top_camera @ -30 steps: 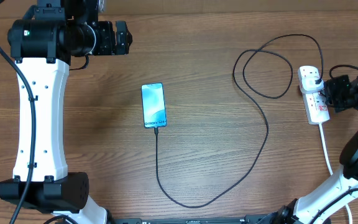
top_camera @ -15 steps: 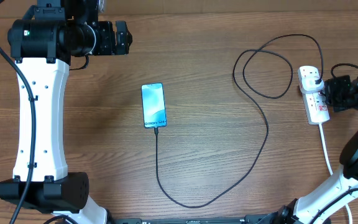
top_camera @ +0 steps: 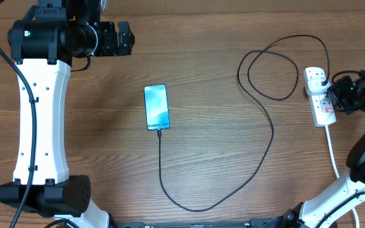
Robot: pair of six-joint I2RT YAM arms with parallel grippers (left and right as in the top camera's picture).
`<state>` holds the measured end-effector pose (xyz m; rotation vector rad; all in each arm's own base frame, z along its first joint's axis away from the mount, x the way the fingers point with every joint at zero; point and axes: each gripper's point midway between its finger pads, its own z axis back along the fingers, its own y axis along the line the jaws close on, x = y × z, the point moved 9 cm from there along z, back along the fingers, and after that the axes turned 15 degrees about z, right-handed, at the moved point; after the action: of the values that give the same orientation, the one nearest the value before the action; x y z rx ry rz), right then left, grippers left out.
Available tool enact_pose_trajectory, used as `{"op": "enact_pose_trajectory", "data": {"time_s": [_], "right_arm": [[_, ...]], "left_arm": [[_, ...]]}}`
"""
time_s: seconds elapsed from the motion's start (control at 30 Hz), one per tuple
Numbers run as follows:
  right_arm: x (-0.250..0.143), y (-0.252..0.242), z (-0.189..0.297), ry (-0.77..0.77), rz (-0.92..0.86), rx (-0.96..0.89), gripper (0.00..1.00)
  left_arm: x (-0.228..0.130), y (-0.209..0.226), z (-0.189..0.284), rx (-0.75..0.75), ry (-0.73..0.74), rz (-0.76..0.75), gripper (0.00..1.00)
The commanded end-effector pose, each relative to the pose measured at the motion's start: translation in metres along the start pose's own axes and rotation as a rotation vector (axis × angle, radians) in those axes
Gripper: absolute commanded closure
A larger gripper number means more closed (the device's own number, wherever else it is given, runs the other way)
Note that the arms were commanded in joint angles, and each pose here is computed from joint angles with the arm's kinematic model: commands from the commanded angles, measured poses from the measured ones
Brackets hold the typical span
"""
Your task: Plug charger to phone and switch on socket
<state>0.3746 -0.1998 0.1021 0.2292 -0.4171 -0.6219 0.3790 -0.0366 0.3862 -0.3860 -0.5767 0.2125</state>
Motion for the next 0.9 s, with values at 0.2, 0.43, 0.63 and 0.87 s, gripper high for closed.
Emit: {"op": "enact_pose_trajectory", "data": {"time_s": [0.2,0.43,0.63,0.87], "right_arm": [[-0.027,0.001,-0.019,0.128,0.106,0.035,0.96],[-0.031,0.000,-0.018,0.152,0.126,0.035,0.96],[-0.032,-0.001,-0.017,0.162,0.115,0.032,0.96],[-0.025,-0.024,-0.012,0.121,-0.057,-0.033,0.96]], "left_arm": [[0.001,-0.001,0.006,-0.011,-0.015,-0.017,0.00],[0.001,-0.001,0.006,-0.011,-0.015,-0.017,0.00],[0.001,-0.001,0.006,-0.011,-0.015,-0.017,0.00],[0.001,-0.001,0.006,-0.011,-0.015,-0.017,0.01]]}}
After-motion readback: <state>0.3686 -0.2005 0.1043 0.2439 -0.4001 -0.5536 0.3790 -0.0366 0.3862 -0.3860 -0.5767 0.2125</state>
